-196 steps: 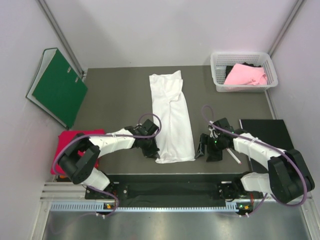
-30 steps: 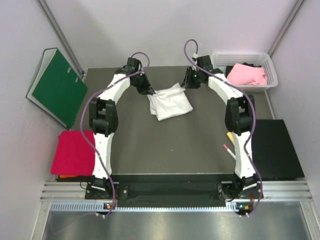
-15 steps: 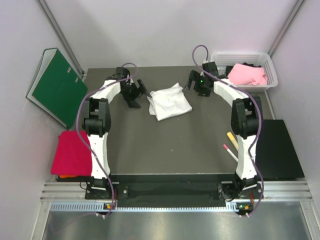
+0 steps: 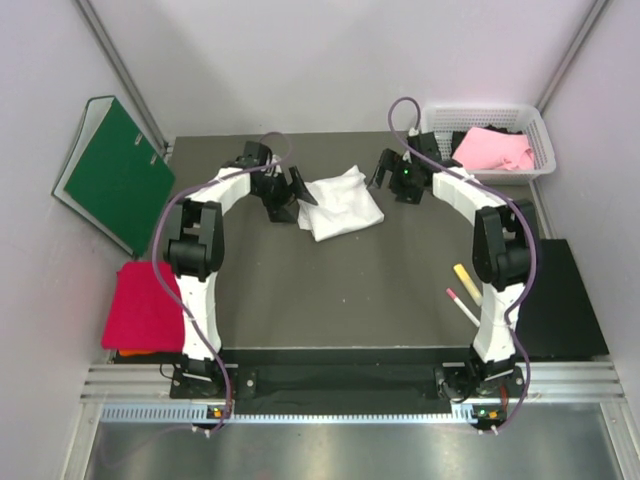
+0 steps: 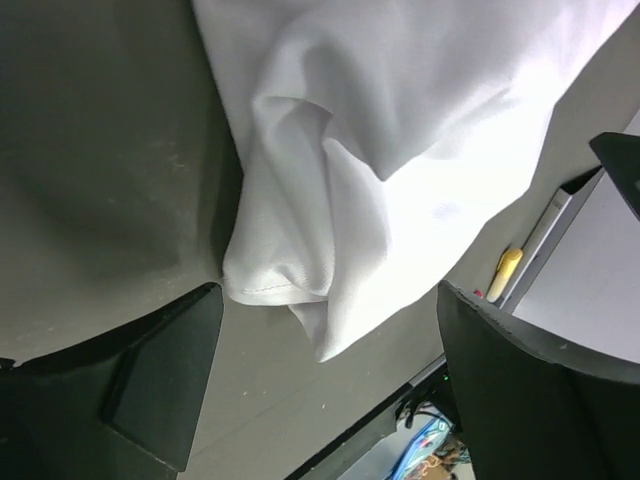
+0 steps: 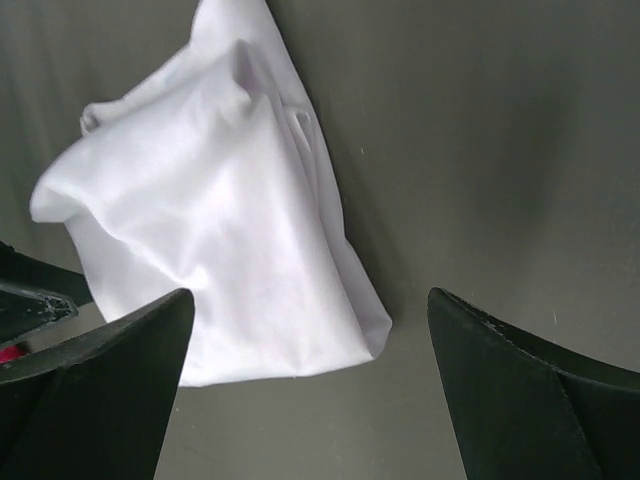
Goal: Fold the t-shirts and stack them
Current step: Fold the long partially folded tshirt into a neat square, then put the neatly folded tshirt into the corner of the board with the left arm
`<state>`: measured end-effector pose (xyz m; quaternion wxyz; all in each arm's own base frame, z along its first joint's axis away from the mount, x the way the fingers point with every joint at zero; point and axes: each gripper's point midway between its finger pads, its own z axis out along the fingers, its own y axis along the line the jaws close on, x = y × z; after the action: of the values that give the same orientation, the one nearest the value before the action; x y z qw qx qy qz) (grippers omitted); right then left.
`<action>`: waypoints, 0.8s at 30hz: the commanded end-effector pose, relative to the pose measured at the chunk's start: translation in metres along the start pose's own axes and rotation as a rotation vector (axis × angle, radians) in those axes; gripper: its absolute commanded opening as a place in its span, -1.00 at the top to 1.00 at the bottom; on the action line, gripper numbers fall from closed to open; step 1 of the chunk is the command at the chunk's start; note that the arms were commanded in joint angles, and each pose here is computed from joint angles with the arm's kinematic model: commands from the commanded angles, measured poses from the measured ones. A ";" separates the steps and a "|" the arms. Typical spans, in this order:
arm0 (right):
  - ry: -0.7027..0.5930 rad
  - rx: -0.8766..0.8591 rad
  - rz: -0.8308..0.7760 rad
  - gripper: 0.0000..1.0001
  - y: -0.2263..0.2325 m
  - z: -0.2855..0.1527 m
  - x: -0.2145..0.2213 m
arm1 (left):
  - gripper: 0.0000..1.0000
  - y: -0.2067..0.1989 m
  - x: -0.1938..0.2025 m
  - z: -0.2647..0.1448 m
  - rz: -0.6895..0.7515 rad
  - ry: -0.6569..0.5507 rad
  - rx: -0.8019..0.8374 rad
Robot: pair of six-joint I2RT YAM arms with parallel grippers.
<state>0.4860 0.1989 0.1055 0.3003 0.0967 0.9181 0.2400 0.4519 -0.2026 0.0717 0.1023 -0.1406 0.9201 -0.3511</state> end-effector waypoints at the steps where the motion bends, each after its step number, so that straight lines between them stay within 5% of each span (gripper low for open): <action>1: -0.029 -0.053 -0.005 -0.99 0.019 -0.019 -0.003 | -0.76 -0.030 0.006 0.002 0.090 0.006 0.069; 3: -0.026 -0.047 -0.006 -0.99 0.015 -0.022 0.000 | -0.61 -0.038 0.018 0.012 0.112 0.035 0.081; 7: -0.018 -0.043 -0.011 -0.99 0.012 -0.027 0.006 | 0.45 -0.053 0.024 0.009 0.131 0.034 0.089; 11: 0.001 -0.045 -0.005 -1.00 0.008 -0.028 0.017 | 1.00 -0.062 0.023 0.000 0.128 0.012 0.111; 24: 0.040 -0.064 -0.015 -0.99 0.005 -0.030 0.032 | 1.00 -0.044 0.020 -0.007 0.068 -0.056 0.109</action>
<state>0.4432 0.1964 0.0833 0.2551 0.0958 0.9301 0.2464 0.4306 -0.2426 0.0881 0.1102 -0.1080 0.9114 -0.3814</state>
